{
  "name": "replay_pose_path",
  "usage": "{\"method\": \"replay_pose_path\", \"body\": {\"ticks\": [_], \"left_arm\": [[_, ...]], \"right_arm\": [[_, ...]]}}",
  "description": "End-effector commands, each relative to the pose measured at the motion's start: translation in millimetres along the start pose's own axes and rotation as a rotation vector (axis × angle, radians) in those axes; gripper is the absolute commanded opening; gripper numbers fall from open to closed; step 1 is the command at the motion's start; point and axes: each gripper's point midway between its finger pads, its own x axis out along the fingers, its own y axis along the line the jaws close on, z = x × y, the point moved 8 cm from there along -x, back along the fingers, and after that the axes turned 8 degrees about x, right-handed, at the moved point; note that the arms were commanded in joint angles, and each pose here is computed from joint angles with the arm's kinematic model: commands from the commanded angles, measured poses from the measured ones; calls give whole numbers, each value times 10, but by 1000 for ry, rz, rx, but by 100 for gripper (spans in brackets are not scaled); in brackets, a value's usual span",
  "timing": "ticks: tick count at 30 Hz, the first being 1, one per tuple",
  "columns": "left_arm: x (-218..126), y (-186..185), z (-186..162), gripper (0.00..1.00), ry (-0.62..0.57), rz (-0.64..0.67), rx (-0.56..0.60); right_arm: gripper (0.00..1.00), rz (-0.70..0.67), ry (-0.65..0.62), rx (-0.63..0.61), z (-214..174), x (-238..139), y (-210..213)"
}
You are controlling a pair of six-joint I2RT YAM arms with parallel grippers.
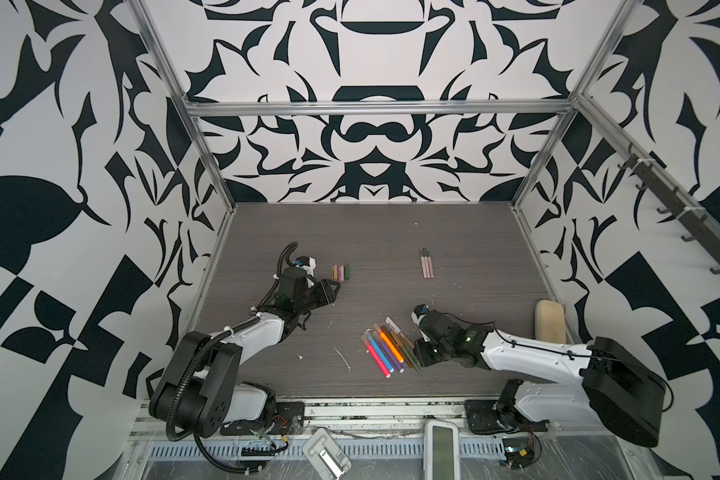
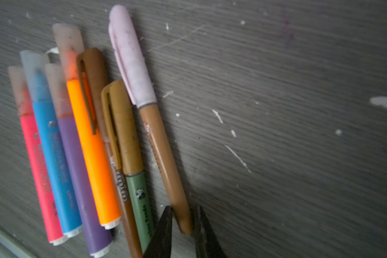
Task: Open the pen caps
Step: 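Lower the right gripper onto the pink-capped brown pen and grasp its barrel, then lift the brown pen toward the left gripper while the left closes on its pink cap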
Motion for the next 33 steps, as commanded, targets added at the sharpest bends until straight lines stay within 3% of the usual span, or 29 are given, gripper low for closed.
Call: {"method": "replay_pose_path", "body": {"ticks": [1, 11, 23, 27, 33], "left_arm": [[14, -19, 48, 51, 2, -6, -5], [-2, -20, 45, 51, -6, -7, -1], [-30, -40, 72, 50, -5, 0, -4], [-15, -275, 83, 56, 59, -43, 7], [156, -1025, -215, 60, 191, -81, 121]], "right_arm": [[22, -32, -33, -5, 100, -66, 53], [24, -73, 74, -109, 140, 58, 131], [9, -95, 22, -138, 274, -150, 192], [8, -53, 6, -157, 340, -292, 283], [8, 120, -13, -171, 402, -503, 486]]}}
